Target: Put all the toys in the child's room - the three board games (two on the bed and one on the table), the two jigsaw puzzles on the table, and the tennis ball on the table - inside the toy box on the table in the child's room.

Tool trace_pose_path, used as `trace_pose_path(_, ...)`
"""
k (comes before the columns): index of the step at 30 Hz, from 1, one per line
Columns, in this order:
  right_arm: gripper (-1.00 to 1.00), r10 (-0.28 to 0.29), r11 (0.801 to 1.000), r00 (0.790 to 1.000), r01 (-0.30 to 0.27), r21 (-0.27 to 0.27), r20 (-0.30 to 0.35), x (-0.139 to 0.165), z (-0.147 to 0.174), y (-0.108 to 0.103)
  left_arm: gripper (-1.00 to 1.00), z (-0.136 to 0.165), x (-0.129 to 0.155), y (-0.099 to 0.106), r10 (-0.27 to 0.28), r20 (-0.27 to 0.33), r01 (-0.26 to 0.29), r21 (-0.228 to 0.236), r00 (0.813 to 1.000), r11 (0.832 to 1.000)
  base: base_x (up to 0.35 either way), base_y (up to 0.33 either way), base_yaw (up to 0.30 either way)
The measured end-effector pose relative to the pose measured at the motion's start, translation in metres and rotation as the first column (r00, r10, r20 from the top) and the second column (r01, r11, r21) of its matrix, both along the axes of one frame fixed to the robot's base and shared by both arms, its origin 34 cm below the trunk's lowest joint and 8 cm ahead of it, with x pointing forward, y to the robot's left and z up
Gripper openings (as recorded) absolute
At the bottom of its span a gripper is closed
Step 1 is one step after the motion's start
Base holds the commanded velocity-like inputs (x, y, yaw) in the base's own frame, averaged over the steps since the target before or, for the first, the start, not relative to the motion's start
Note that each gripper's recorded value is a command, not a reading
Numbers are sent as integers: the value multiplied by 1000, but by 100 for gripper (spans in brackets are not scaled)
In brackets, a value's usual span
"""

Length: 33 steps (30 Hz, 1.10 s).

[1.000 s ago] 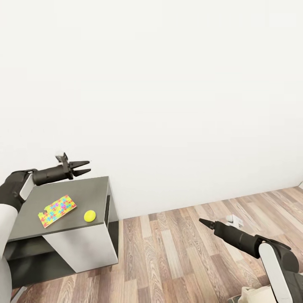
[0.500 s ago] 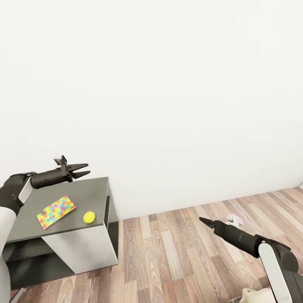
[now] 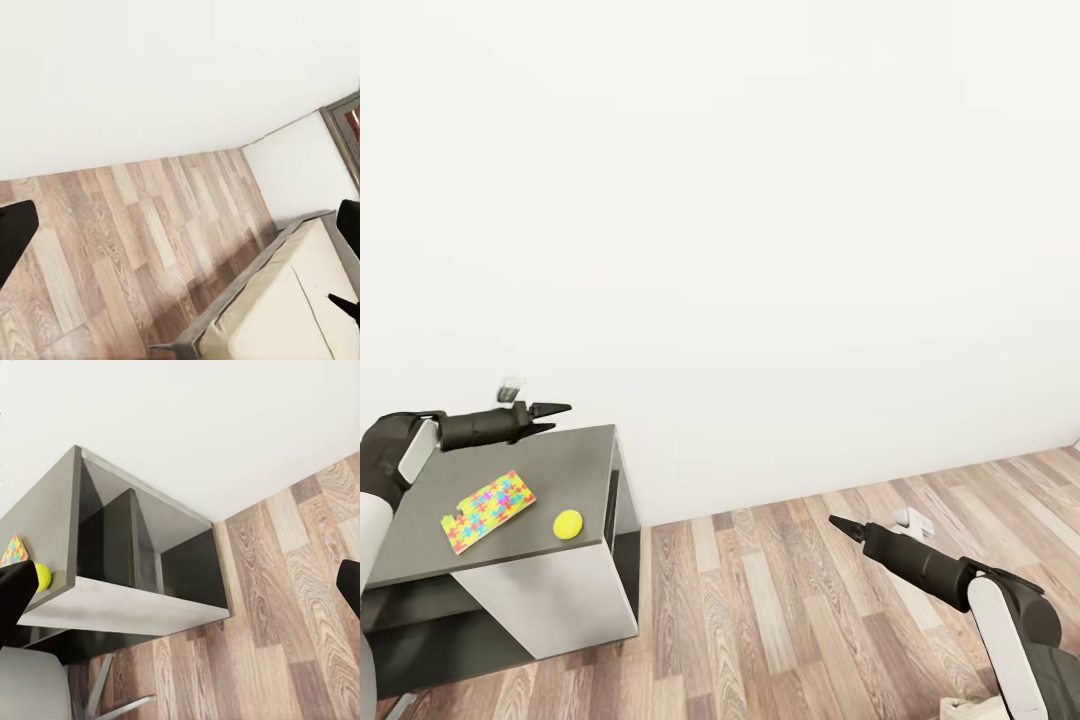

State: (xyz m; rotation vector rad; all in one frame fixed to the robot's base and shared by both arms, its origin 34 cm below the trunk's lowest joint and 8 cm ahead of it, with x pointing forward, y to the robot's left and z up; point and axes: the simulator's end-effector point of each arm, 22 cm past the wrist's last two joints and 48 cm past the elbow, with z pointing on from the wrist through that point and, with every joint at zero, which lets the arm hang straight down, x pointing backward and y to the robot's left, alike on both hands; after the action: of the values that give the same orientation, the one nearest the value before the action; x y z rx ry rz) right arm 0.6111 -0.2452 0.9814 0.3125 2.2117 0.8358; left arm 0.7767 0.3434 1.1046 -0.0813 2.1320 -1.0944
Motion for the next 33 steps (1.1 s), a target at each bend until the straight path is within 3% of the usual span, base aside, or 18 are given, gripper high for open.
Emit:
trace_pose_path(4,100,-2,1000,1000,2,-4,0,0,0,-1,100,-12,3,15,49,-30,-47,63,998,997,1,0,0)
trace_pose_path(10,100,-3,1000,1000,3,-6,1,0,0,-1,100,-28,5,47,138,-66,-126,165,988,978,0,0,0)
trace_pose_path(17,100,-4,1000,1000,4,-11,-1,0,-1,-1,100,-32,4,65,175,-78,-156,206,981,966,0,0,0)
trace_pose_path(33,100,-4,1000,1000,4,-9,-2,0,-2,1,100,-44,-1,74,179,-98,-146,279,979,949,0,0,0)
